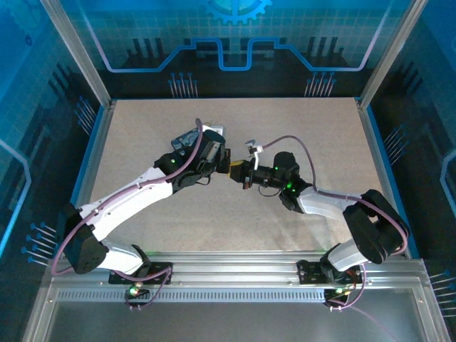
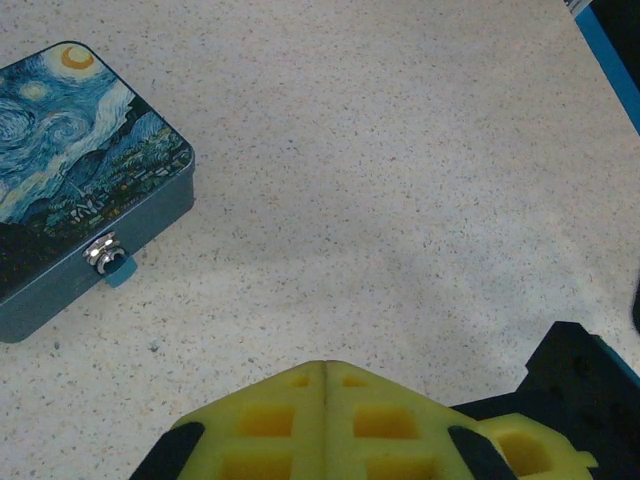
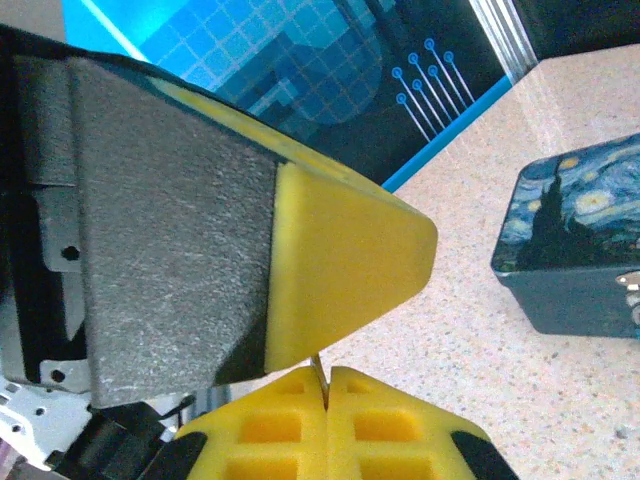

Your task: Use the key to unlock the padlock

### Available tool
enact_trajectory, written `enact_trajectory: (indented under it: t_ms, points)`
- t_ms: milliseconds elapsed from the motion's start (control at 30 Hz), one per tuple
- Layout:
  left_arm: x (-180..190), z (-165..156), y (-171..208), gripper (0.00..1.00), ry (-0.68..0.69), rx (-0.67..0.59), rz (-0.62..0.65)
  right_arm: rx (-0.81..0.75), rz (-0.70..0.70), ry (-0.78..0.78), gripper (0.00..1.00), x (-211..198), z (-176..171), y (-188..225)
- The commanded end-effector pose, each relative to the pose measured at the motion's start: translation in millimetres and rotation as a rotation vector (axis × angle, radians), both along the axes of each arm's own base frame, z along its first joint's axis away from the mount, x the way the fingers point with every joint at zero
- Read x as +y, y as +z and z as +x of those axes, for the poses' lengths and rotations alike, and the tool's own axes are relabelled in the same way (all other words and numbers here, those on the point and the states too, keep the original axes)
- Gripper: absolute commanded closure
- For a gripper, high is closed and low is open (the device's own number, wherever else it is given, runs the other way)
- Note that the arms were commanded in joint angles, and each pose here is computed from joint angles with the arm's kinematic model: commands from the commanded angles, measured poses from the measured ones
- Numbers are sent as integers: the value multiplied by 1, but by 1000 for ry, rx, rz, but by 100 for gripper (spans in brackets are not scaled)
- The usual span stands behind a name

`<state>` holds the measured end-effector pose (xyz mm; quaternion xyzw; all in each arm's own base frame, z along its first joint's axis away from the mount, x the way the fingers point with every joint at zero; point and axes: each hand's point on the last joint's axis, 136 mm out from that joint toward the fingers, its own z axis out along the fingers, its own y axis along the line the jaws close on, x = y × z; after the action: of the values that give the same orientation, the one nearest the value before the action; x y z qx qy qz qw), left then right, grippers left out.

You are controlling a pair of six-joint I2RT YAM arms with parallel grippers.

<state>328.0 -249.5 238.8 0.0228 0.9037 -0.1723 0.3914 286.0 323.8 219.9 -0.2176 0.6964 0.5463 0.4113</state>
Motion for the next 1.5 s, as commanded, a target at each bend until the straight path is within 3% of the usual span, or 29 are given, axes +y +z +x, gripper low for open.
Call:
enact_trajectory:
  t_ms: [0, 33, 167, 333, 433, 600, 800, 967, 1467]
  points:
    - [4, -1, 13, 96, 10, -19, -47, -9, -63, -31, 100, -2, 0, -3]
    - [5, -1, 15, 83, 12, -16, -59, -21, -81, -41, 100, -4, -1, -4]
    - [16, -4, 26, 55, 17, -10, -96, -81, -210, -92, 100, -15, -1, -8]
    - [32, -9, 32, 36, 31, 56, -215, -200, -378, -166, 100, -32, 0, -8]
    - [34, -13, 32, 33, 39, 129, -329, -295, -497, -217, 100, -41, 1, -8]
    - [23, -20, 35, 31, 104, 263, -524, -543, -721, -281, 100, -46, 3, 6]
    - [12, -23, 30, 36, 209, 420, -682, -760, -872, -315, 100, -45, 8, 24]
    - [5, -24, 22, 43, 247, 490, -752, -830, -900, -296, 100, -37, 10, 29]
    - [-6, -23, 4, 62, 266, 547, -765, -886, -873, -256, 100, -8, 7, 40]
